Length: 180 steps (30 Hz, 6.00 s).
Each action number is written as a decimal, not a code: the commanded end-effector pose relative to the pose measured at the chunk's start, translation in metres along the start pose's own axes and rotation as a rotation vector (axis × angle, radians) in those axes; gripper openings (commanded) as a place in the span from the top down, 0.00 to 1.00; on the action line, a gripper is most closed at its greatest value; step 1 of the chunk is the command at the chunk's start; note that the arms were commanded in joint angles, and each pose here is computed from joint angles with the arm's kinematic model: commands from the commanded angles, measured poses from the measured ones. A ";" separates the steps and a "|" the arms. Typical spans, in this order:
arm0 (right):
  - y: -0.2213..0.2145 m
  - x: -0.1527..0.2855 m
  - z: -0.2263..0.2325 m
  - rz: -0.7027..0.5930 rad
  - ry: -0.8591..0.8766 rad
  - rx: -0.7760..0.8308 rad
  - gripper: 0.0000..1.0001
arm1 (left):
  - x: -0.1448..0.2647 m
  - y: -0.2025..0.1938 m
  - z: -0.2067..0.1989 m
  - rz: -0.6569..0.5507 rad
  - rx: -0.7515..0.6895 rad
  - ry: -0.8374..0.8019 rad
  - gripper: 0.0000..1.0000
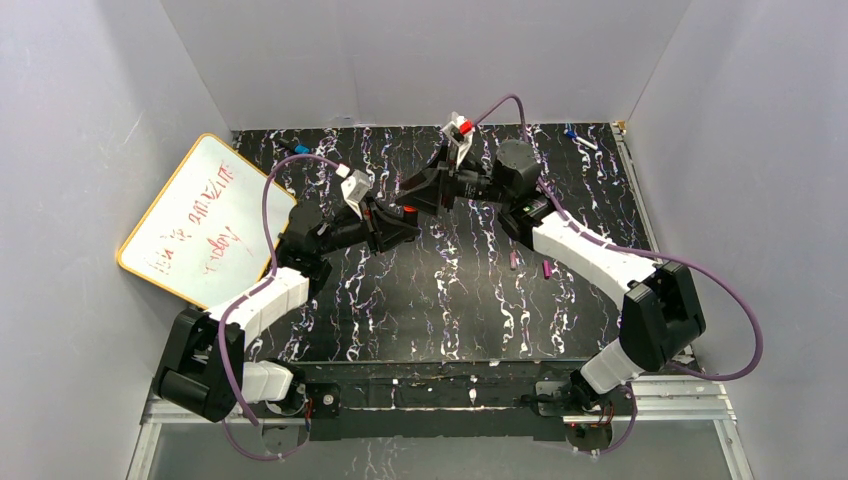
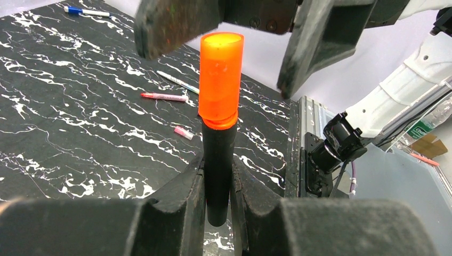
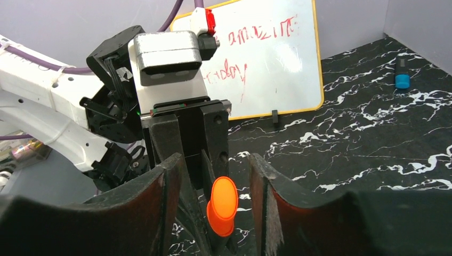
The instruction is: Insert the pens into the pen caps
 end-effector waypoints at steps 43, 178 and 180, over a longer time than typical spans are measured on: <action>-0.019 0.015 0.045 0.144 0.377 -0.047 0.99 | -0.004 0.058 -0.024 -0.073 -0.181 -0.094 1.00; -0.140 0.031 0.144 0.365 0.488 -0.225 0.99 | 0.011 0.168 -0.075 -0.295 -0.366 -0.126 1.00; -0.140 0.031 0.145 0.362 0.487 -0.224 0.99 | 0.012 0.170 -0.074 -0.322 -0.371 -0.106 1.00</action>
Point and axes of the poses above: each gripper's point midway between its finger pads, its own x axis back along the fingers, its own z axis along the line the jaws close on, y = z × x, the point moved 5 cm from there along x, back along the fingers, and after that the axes turned 15 degrees about x, right-handed, at the moved point
